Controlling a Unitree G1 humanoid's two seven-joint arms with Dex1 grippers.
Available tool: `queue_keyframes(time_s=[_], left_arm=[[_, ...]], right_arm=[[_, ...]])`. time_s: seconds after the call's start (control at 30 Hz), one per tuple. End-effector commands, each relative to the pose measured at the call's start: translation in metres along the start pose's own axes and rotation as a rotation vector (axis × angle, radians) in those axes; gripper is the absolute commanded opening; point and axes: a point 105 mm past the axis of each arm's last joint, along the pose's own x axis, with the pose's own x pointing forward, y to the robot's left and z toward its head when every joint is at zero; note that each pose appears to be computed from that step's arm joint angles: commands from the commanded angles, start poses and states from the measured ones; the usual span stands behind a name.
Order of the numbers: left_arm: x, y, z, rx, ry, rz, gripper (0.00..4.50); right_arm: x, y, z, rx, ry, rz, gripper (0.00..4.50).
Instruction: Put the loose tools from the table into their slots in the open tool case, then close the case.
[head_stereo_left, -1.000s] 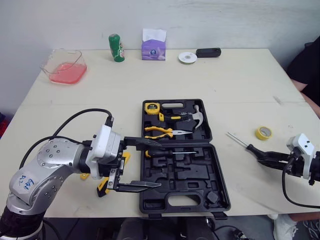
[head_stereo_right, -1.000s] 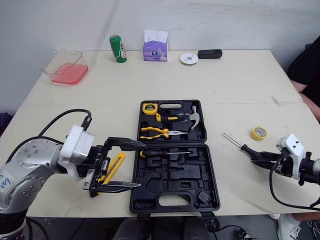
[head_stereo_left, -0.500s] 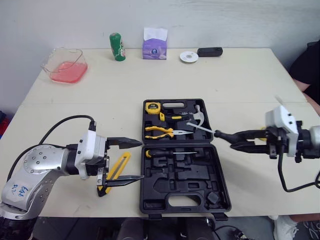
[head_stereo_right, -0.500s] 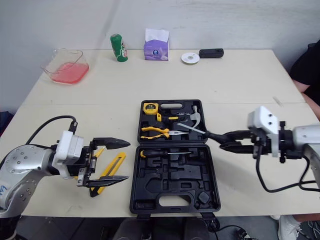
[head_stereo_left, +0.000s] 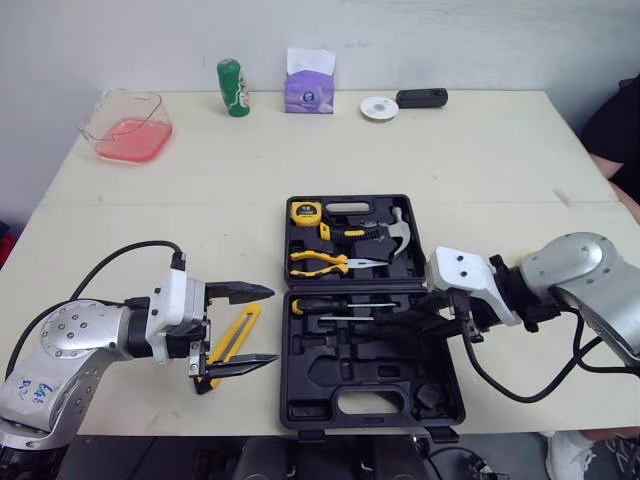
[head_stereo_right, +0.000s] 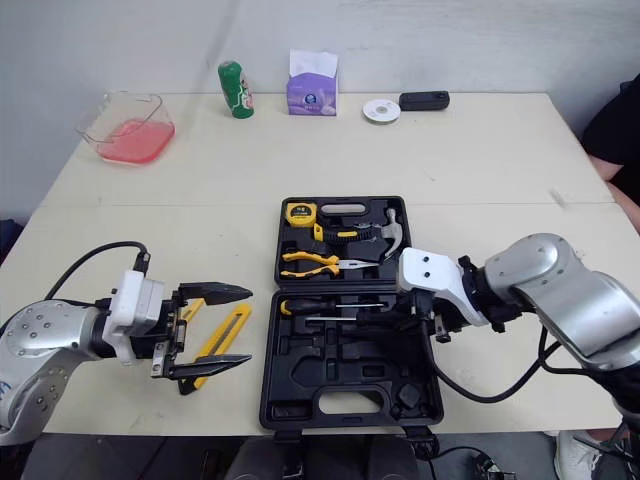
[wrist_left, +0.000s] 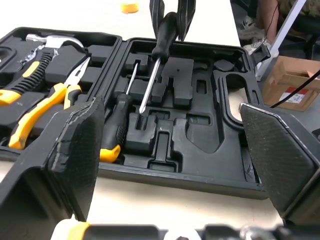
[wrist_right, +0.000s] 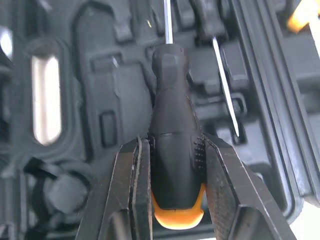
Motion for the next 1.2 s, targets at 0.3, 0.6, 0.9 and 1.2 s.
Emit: queue_keyframes(time_s=[0.3, 0.6, 0.9, 1.2], left_arm=[[0.000, -0.007, 0.006, 0.015, 0.005, -0.001, 4.50], [0.001, -0.007, 0.003, 0.001, 0.015, 0.002, 4.50], [-0.001, -0.006, 0.001, -0.008, 0.024, 0.011, 4.50], [-0.003, -0.005, 0.000, -0.007, 0.028, 0.016, 4.50]], right_arm=[[0.001, -0.007, -0.002, -0.074, 0.065, -0.045, 0.99], [0.013, -0.001, 0.003, -0.113, 0.053, -0.009, 0.99], [0.019, -0.003, 0.003, -0.112, 0.050, -0.005, 0.99], [0.019, -0.007, 0.000, -0.098, 0.059, -0.022, 1.49]])
